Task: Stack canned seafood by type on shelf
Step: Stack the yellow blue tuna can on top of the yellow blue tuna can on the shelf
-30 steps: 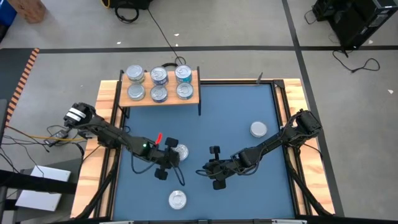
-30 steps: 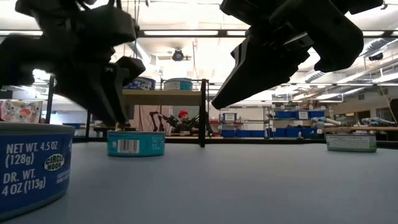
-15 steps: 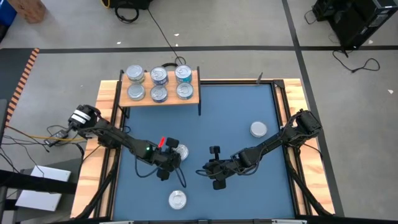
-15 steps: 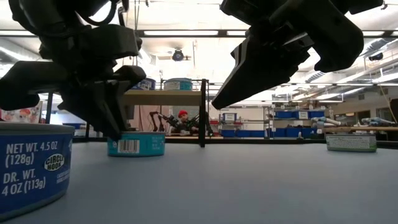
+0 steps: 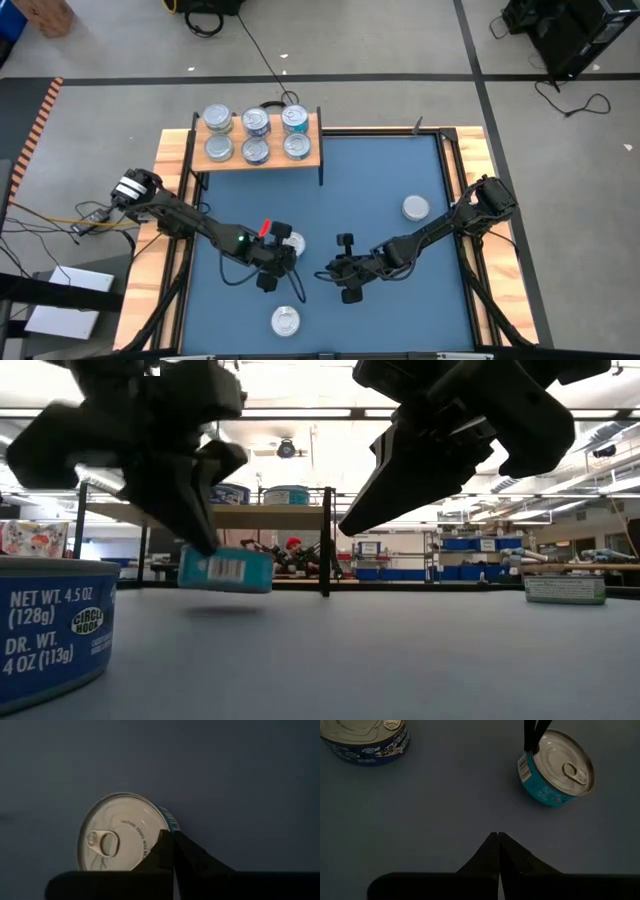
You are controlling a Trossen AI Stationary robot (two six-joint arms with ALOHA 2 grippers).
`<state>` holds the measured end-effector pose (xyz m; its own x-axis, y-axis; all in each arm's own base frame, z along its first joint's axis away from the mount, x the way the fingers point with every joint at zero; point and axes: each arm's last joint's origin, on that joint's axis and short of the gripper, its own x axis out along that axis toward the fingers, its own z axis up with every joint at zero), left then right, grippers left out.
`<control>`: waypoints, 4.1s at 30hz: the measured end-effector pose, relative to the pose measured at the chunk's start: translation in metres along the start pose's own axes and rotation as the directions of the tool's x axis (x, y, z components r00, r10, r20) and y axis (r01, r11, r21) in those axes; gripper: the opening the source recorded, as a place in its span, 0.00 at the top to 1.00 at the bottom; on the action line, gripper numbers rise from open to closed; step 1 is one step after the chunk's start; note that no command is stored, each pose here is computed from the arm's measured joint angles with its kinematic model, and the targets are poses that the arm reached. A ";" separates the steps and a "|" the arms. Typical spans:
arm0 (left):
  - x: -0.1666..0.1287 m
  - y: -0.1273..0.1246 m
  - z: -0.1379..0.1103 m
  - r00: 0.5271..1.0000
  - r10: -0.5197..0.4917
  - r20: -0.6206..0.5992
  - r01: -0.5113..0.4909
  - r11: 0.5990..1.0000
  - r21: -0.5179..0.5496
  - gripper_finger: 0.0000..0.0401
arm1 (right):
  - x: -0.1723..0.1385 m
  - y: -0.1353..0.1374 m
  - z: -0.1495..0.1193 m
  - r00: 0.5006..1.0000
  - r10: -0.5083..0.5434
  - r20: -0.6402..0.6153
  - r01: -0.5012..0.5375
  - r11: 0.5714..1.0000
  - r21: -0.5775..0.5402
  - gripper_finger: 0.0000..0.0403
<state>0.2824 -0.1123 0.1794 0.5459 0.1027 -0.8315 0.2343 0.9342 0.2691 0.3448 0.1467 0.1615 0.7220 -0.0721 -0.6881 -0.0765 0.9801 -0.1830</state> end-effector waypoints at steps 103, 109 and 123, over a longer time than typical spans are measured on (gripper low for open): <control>-0.004 -0.014 0.045 0.838 0.021 0.545 0.075 0.985 -0.153 0.66 | -0.008 0.016 -0.022 0.891 -0.346 0.296 0.451 0.753 -0.479 0.64; -0.020 -0.007 0.031 0.784 0.041 0.620 0.100 0.976 -0.191 0.66 | -0.008 0.015 -0.021 0.892 -0.342 0.297 0.449 0.754 -0.480 0.64; -0.054 0.015 -0.048 0.514 0.186 0.838 0.263 0.895 -0.360 0.66 | -0.005 -0.004 0.011 0.874 -0.393 0.286 0.486 0.700 -0.523 0.64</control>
<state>0.2179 -0.0873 0.2047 0.9978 -0.0596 0.0300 0.0635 0.9862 -0.1530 0.3496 0.1449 0.1736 0.8576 -0.3955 -0.3290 -0.0624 0.5548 -0.8296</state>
